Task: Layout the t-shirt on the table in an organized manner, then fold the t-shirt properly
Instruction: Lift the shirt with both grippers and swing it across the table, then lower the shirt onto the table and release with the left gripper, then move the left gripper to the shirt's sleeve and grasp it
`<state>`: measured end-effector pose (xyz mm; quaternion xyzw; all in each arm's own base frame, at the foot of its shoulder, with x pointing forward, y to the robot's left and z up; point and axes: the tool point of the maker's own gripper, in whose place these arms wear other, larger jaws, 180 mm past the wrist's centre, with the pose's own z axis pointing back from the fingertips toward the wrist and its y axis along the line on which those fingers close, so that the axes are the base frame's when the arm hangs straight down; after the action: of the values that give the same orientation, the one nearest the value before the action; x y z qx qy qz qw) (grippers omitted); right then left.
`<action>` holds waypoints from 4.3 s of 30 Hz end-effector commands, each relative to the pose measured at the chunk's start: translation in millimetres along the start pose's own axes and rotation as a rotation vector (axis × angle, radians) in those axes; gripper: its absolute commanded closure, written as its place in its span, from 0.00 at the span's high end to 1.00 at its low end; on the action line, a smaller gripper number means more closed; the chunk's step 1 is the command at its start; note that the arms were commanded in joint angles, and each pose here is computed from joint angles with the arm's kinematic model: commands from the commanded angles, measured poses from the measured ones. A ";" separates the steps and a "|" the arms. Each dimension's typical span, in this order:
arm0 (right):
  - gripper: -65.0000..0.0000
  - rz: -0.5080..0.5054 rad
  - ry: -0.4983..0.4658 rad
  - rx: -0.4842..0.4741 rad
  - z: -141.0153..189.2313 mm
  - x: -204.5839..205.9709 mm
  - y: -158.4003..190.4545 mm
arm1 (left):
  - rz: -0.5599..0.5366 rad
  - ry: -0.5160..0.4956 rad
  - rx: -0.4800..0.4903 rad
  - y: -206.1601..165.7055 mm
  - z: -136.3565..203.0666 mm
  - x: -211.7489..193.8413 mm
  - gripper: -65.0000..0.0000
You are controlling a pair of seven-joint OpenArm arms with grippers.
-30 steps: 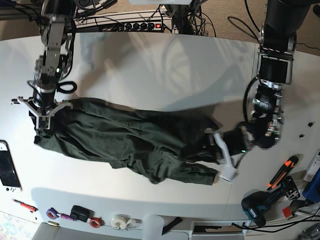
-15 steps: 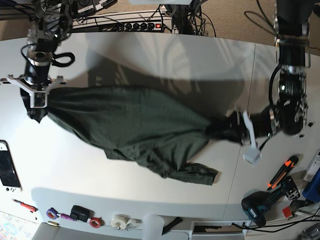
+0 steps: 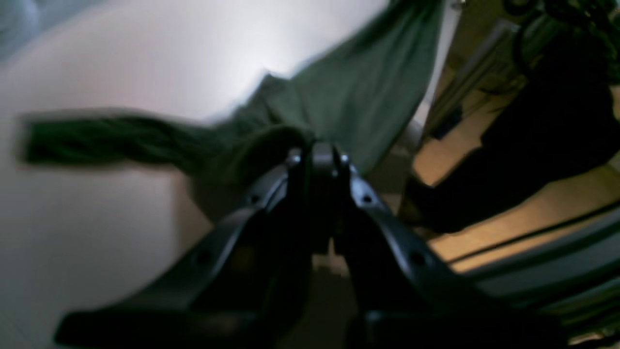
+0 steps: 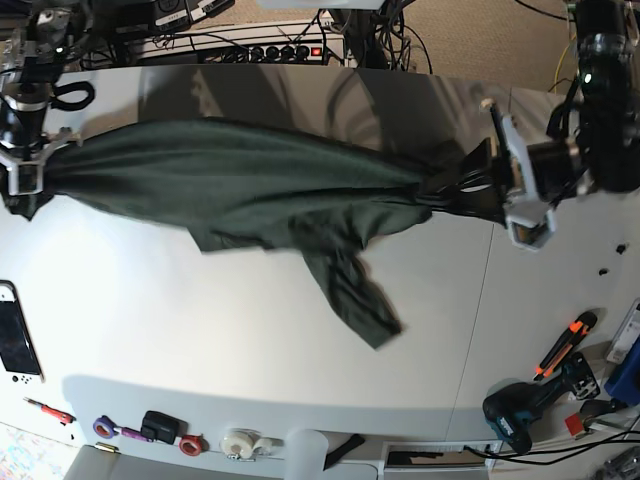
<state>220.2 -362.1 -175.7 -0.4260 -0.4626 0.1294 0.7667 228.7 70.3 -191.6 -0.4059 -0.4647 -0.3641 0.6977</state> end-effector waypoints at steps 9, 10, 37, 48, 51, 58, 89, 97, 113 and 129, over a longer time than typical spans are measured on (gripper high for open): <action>0.00 -0.098 -0.120 0.115 3.8 25.5 13.4 | -0.056 -0.223 0.068 3.4 -4.3 40.4 0.00; 0.00 -0.098 -0.123 0.114 3.8 26.1 13.2 | -0.061 -0.225 0.078 5.5 -7.8 39.8 0.00; 0.00 -0.520 -0.069 0.216 -103.9 14.6 79.4 | -0.145 -0.146 0.692 187.1 -32.2 59.4 0.00; 0.00 -0.716 -0.053 0.132 -190.0 50.2 62.7 | -0.002 -0.184 0.768 273.4 -30.8 92.9 0.00; 0.00 -0.741 -0.065 0.101 -195.9 55.5 54.2 | 0.025 -0.194 0.763 279.2 -37.9 95.1 0.00; 0.00 -0.711 -0.042 0.066 -196.0 46.3 52.4 | 0.115 -0.151 0.758 294.8 -57.8 55.7 0.00; 0.00 -0.699 0.071 0.152 -204.2 5.0 96.5 | -0.035 0.179 0.188 116.2 -197.9 -54.5 0.49; 0.00 -0.692 0.062 0.169 -203.8 7.6 98.8 | -0.156 0.312 0.259 107.1 -216.4 -85.6 0.45; 0.00 -0.692 0.062 0.169 -203.9 7.6 98.5 | -0.190 0.218 -0.043 41.9 -149.9 -3.9 0.00; 0.00 -0.684 0.066 0.163 -204.6 5.5 94.4 | -0.126 0.529 -0.400 -68.4 -43.5 -93.5 0.00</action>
<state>400.8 -400.1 -316.7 -0.1729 -0.5117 -0.1141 0.8338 153.7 18.0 -285.5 -0.3877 -0.1970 -0.5814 0.6876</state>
